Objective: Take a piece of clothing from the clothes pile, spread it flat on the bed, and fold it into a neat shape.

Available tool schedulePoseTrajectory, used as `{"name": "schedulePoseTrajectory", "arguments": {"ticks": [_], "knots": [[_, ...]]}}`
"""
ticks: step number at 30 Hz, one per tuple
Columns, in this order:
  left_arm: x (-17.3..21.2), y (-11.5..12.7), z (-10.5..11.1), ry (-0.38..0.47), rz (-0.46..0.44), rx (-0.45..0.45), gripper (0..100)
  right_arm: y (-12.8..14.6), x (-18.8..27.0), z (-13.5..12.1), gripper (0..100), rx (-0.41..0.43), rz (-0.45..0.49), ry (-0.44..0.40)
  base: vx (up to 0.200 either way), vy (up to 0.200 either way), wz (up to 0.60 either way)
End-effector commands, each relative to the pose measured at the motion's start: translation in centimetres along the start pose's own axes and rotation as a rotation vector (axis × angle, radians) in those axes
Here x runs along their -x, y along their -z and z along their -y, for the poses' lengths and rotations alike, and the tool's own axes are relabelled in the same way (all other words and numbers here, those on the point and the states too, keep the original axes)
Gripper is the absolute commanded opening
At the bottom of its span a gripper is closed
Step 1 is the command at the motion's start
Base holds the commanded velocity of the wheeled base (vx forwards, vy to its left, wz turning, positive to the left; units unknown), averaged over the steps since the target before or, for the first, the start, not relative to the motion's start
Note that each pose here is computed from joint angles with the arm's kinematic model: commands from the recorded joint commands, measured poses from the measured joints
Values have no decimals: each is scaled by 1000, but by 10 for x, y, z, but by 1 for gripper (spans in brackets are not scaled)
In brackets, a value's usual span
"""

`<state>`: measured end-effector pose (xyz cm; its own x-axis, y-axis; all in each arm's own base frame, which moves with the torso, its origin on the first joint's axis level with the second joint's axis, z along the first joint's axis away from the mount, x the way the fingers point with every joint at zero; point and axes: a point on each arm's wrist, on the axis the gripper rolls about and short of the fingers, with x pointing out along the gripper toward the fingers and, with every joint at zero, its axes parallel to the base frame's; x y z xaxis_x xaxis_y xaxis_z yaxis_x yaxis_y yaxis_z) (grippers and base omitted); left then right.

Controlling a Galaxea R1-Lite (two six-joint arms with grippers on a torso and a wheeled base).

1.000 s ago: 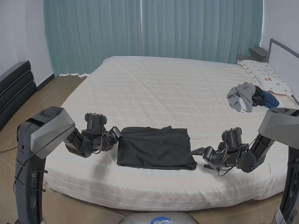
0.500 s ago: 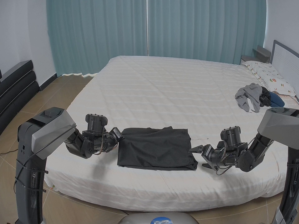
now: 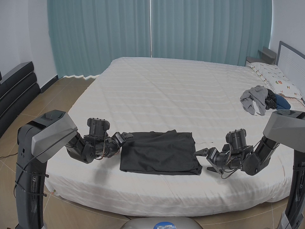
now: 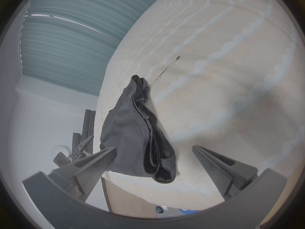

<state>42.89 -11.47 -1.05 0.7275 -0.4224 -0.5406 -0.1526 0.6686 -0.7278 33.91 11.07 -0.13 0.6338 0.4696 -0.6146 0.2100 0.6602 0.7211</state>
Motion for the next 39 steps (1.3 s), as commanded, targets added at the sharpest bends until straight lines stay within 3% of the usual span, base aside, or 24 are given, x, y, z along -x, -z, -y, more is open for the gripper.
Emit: {"name": "schedulePoseTrajectory", "arguments": {"ticks": [1, 14, 21, 26, 28, 30, 39], "knots": [[5, -2, 1, 2, 6, 19, 100, 2, 0, -3, 100, 5, -5, -6, 0, 0, 0], [20, -1, 1, -12, 3, 57, 100, 2, 1, -3, 100, 4, -3, -8, 0, 0, 0], [62, -11, 12, -7, 48, 67, 100, -2, 11, -19, 100, 32, 63, -24, 0, 0, 0], [113, -26, 24, -22, 234, 38, 100, 13, 25, -48, 100, 110, 172, -38, 0, 0, 0], [129, -26, 28, -33, 266, 4, 100, 14, 36, -57, 100, 127, 201, -49, 0, 0, 0], [165, -21, 32, -53, 316, -110, 100, 9, 64, -73, 100, 190, 264, -95, 0, 0, 0], [259, -14, 56, -12, 514, -241, 100, 10, 157, -92, 100, 332, 423, -120, 0, 0, 0]]}}
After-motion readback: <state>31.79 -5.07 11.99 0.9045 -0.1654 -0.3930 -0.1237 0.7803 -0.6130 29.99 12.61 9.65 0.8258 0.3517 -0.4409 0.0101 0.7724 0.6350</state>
